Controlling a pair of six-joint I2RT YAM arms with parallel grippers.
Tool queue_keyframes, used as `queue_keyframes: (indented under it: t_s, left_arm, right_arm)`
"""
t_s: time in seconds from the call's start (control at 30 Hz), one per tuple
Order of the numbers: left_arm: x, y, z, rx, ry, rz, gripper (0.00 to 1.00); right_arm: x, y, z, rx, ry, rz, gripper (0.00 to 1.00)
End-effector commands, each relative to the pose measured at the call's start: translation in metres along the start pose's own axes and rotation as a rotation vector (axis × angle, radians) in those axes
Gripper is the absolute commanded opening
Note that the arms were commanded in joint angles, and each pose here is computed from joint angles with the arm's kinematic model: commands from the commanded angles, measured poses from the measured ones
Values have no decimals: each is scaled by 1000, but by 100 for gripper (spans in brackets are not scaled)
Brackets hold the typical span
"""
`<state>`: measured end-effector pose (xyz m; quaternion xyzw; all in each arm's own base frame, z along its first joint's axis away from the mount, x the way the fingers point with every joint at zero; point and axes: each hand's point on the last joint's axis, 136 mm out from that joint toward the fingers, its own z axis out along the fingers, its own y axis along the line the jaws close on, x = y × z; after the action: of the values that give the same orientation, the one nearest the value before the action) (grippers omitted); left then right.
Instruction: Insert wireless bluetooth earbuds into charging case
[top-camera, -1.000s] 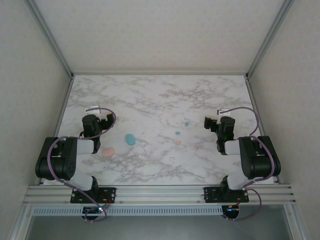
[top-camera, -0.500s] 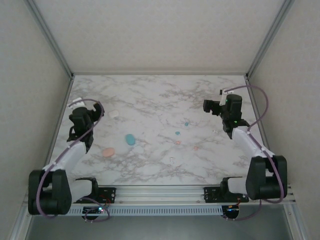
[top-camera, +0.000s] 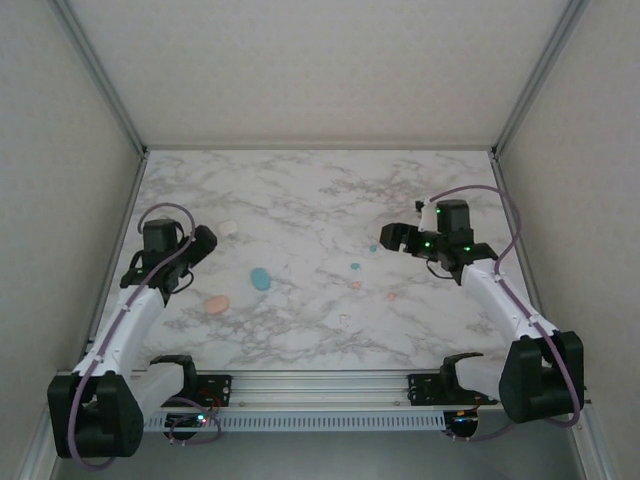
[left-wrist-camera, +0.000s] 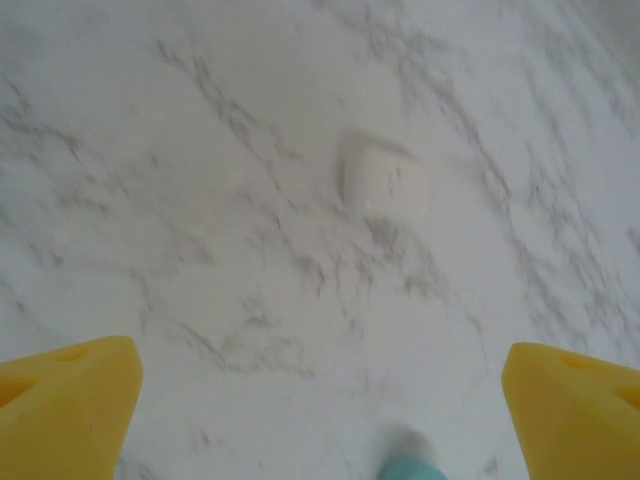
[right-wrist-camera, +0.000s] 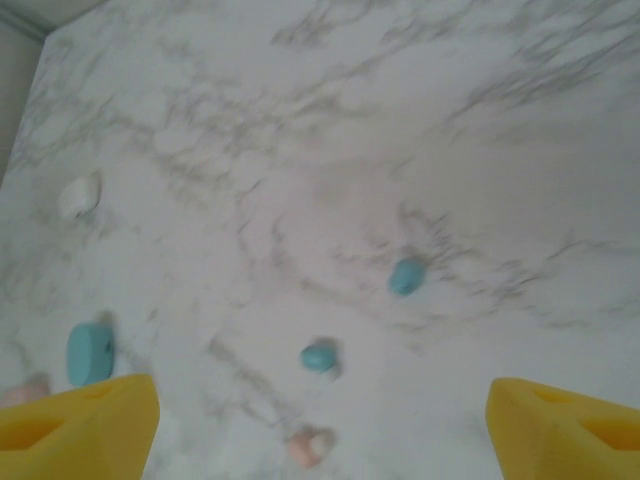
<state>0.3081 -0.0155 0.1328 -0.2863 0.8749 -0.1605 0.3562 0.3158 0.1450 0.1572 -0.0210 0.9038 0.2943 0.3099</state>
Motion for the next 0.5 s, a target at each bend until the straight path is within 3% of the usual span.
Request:
queue_keyframes:
  t_s: [0.0,0.27,0.37,0.47]
  left_arm:
    - [31,-2,0,7,135,24,92]
    - [69,-32,16,89,316,146,90]
    - [79,-35,24,51,371,147,86]
    - [71,-21,26,-36,332,113,87]
  right_arm:
    - [27,14,15,-8,95,3,84]
    - [61,51,58,98,239,-233,77]
    - [69,73,74,68,262,-276,77]
    - [83,105,96,39,281,-348,76]
